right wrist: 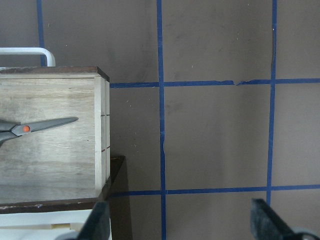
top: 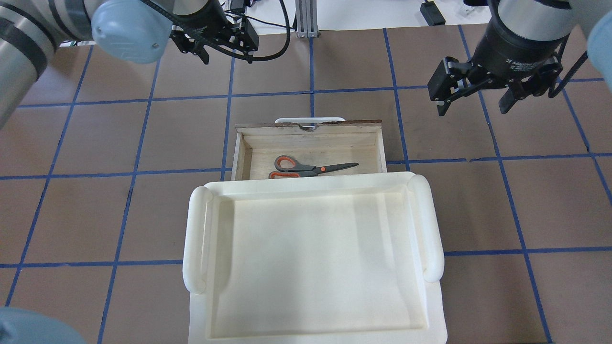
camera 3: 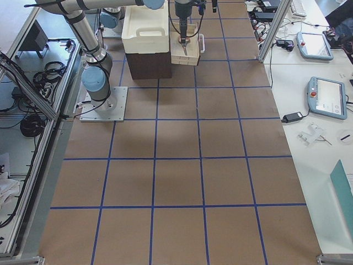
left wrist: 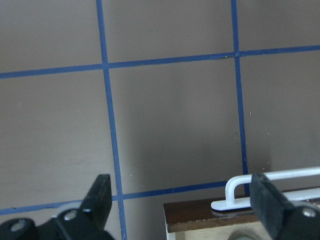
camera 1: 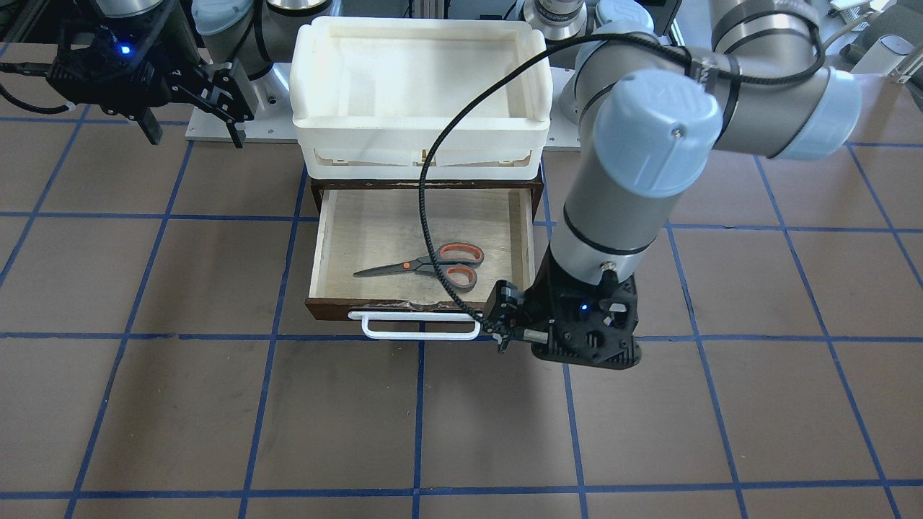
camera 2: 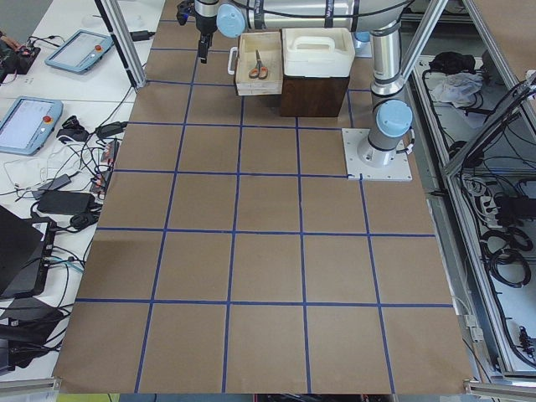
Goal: Put scissors in drawer and close it
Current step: 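Move the left gripper over the drawer's white handle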
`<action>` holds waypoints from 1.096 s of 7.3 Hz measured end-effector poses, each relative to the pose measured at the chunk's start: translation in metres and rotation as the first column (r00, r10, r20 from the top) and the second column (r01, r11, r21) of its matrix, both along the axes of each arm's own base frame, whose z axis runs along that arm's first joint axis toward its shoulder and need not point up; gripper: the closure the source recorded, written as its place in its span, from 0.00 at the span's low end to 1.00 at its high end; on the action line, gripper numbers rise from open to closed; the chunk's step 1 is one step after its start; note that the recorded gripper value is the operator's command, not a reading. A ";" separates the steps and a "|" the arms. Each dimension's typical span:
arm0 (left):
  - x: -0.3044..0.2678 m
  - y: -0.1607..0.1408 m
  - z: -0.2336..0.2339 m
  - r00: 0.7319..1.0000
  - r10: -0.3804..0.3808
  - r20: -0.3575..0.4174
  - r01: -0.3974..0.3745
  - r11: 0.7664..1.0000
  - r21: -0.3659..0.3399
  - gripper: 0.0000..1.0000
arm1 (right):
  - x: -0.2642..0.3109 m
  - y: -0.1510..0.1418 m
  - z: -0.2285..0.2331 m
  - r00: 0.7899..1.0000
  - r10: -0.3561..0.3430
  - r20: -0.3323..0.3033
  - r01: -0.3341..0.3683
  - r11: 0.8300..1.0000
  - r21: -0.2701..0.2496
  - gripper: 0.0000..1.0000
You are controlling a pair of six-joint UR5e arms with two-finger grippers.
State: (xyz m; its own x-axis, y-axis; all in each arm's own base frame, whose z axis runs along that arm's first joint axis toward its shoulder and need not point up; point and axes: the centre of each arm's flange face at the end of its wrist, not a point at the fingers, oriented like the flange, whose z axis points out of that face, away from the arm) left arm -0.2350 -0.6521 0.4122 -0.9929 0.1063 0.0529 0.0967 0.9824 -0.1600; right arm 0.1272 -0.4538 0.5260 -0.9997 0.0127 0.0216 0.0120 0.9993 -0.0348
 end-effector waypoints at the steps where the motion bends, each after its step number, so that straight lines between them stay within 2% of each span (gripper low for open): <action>1: -0.011 -0.010 -0.023 1.000 0.000 0.003 0.000 0.999 0.033 0.00 | 0.000 0.000 0.000 1.000 0.001 -0.001 -0.001 1.000 0.002 0.00; 4: -0.036 -0.021 -0.080 1.000 -0.015 -0.001 0.015 0.992 0.125 0.00 | 0.000 0.000 -0.002 1.000 0.002 -0.001 -0.002 1.000 0.005 0.00; 8: -0.066 -0.021 -0.141 0.991 -0.126 -0.038 0.131 0.967 0.217 0.00 | 0.000 0.002 -0.007 1.000 0.001 -0.001 -0.001 1.000 0.019 0.00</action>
State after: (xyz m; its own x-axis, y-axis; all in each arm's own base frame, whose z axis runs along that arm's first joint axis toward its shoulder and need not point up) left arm -0.3015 -0.6730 0.2709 -0.9698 0.2166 0.1122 0.2235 0.9733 0.0531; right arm 0.1271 -0.4521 0.5192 -0.9997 0.0114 0.0232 0.0111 0.9998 -0.0161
